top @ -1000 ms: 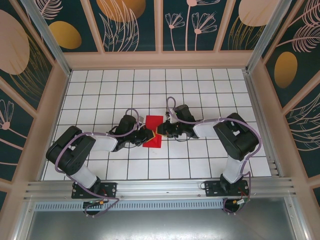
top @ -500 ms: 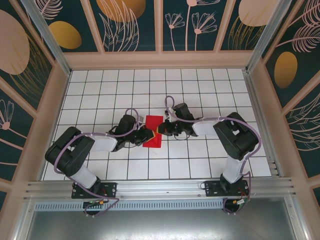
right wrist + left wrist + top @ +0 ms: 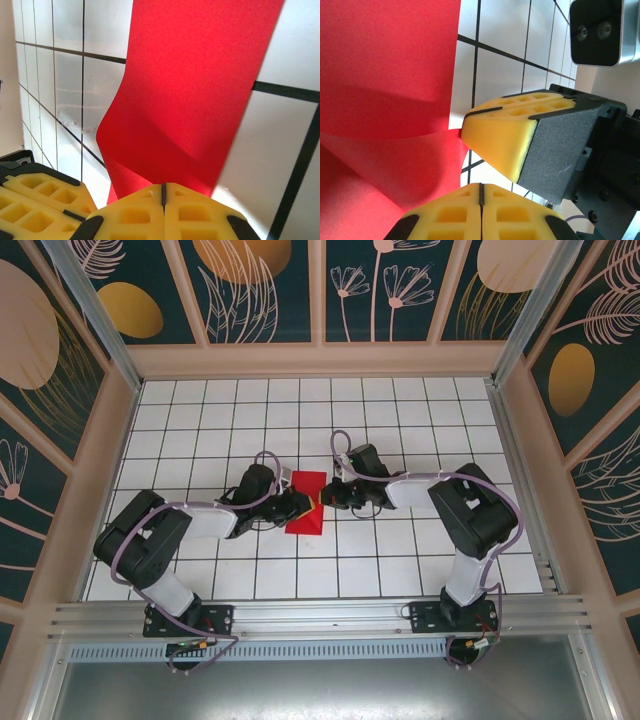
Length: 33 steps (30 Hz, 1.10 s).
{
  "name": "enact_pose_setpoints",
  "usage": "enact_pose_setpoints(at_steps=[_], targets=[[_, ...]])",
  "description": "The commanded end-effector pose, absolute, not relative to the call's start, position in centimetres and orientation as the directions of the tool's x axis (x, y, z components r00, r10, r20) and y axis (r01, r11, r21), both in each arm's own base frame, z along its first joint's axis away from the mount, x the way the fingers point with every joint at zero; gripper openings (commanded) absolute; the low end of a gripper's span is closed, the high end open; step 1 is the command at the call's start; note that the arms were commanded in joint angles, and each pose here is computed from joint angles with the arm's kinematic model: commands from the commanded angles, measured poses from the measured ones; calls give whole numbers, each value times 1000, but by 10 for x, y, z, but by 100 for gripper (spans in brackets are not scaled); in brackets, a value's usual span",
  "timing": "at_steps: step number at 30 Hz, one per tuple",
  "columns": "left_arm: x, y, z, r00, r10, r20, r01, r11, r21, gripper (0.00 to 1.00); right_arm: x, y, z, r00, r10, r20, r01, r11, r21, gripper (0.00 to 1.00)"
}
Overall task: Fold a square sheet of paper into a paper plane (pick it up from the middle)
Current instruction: Fold the triangle a second time at the center of the table.
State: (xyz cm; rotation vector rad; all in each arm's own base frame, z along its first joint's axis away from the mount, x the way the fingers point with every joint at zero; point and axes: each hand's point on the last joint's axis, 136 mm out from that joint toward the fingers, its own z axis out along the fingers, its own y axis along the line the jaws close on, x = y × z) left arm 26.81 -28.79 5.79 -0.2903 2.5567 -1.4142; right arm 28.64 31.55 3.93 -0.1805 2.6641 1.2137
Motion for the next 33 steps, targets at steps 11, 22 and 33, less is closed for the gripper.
enact_pose_setpoints(at_steps=[11,22,33], targets=[[269,-302,58,-973,-212,-95,-27,510,-860,8,296,315,30,-969,-39,-245,-206,680,704,1],[269,-304,53,-974,-206,-92,-29,518,-855,8,297,313,27,-969,-37,-243,-199,694,692,0],[266,-302,35,-977,-204,-59,-64,546,-835,8,293,310,24,-972,-38,-230,-191,697,691,0]])
